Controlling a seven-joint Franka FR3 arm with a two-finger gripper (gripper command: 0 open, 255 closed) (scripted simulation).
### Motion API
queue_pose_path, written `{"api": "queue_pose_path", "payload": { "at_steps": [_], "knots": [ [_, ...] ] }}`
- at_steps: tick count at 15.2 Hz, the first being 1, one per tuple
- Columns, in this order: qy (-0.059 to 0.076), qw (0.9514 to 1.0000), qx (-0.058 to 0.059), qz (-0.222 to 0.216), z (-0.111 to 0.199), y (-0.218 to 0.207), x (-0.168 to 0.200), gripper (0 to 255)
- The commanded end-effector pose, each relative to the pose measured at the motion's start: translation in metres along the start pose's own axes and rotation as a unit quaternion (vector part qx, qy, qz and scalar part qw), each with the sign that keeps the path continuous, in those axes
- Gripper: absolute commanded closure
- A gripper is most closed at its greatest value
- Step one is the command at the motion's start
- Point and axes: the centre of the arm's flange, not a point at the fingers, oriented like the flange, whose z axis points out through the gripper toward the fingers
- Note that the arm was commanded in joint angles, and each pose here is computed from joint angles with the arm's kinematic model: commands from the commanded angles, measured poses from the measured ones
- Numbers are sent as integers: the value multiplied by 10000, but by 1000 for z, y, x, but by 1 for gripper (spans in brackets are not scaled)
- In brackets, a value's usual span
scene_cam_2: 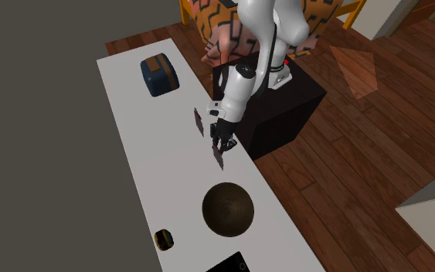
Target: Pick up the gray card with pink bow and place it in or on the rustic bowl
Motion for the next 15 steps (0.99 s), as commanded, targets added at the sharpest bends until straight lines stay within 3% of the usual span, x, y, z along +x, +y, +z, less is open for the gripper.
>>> {"api": "queue_pose_path", "payload": {
  "at_steps": [1,4,15],
  "knots": [
    [-1,10000,0,0,0,0,0,255],
    [-1,10000,0,0,0,0,0,255],
    [-1,10000,0,0,-52,-7,24,255]
  ]
}}
